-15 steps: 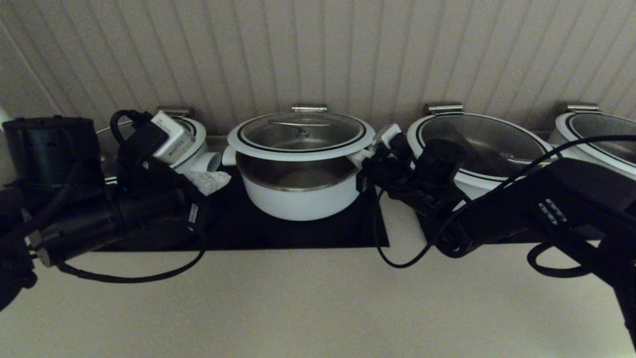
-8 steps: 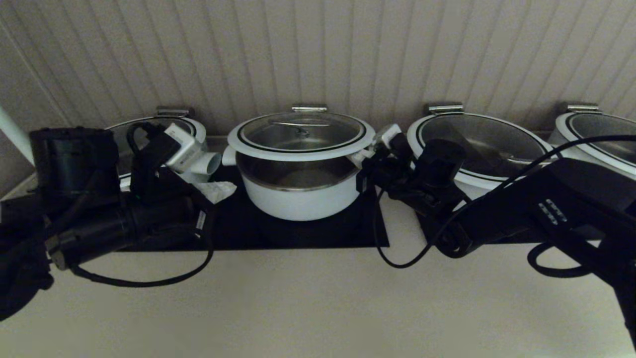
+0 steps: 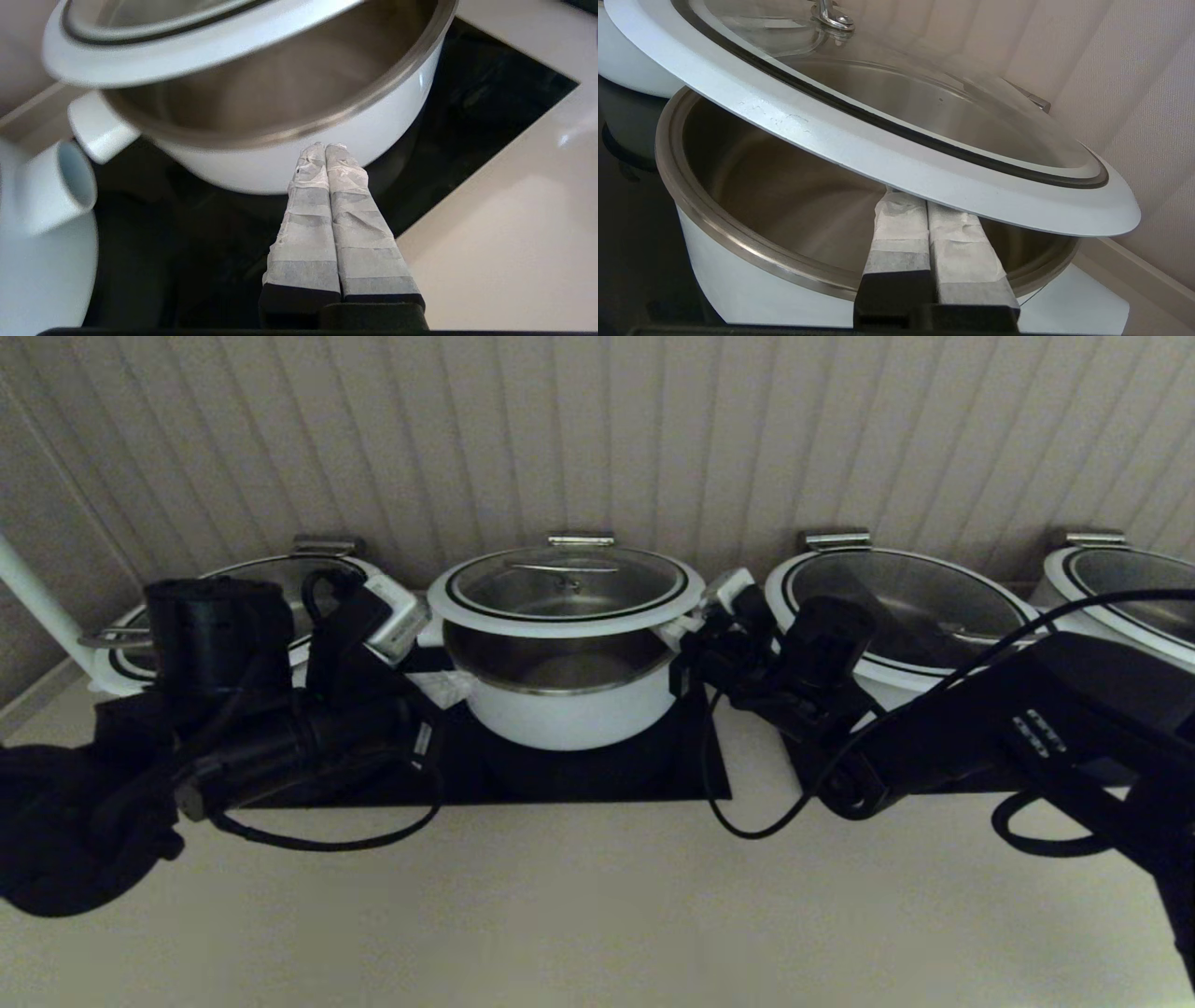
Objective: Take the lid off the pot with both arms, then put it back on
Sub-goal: Open the pot lid completely
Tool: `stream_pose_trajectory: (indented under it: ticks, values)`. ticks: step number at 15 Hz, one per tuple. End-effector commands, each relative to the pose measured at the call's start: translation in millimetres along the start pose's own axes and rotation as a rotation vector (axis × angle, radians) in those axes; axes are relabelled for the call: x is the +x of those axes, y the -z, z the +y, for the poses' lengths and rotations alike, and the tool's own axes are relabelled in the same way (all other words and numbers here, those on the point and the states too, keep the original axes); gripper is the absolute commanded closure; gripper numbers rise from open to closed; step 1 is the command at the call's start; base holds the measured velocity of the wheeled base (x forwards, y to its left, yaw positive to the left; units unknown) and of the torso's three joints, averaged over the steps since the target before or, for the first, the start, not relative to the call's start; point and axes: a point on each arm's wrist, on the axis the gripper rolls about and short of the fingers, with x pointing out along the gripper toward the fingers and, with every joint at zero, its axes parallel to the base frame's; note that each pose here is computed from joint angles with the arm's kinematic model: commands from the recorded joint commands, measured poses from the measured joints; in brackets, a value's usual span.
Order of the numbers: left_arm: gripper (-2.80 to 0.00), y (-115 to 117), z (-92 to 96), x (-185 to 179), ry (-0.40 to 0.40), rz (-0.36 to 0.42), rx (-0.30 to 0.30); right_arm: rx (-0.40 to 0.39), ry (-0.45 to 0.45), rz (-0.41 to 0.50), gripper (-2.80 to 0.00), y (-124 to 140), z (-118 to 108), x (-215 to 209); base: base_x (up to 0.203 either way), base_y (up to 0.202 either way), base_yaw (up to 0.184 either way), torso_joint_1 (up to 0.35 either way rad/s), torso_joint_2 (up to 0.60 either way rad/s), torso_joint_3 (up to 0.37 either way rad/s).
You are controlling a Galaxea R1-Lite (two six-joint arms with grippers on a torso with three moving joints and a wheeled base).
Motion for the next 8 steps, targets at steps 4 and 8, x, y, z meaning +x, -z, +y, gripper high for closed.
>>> stream_pose_trajectory:
  ticks: [4, 8]
  values:
    - [0.0, -2.4, 2.6, 18.7, 0.004, -0.003, -0.011, -0.005, -0.001, -0.01, 0.0, -1.9, 0.5, 0.3, 0.0, 0.0, 0.0, 0.0, 0.0, 0.0]
    - [0.0, -3.9, 4.1, 26.0, 0.003, -0.007, -0.011, -0.005, -0.001, -0.01, 0.0, -2.2, 0.4, 0.1, 0.0, 0.0, 0.0, 0.0, 0.0, 0.0]
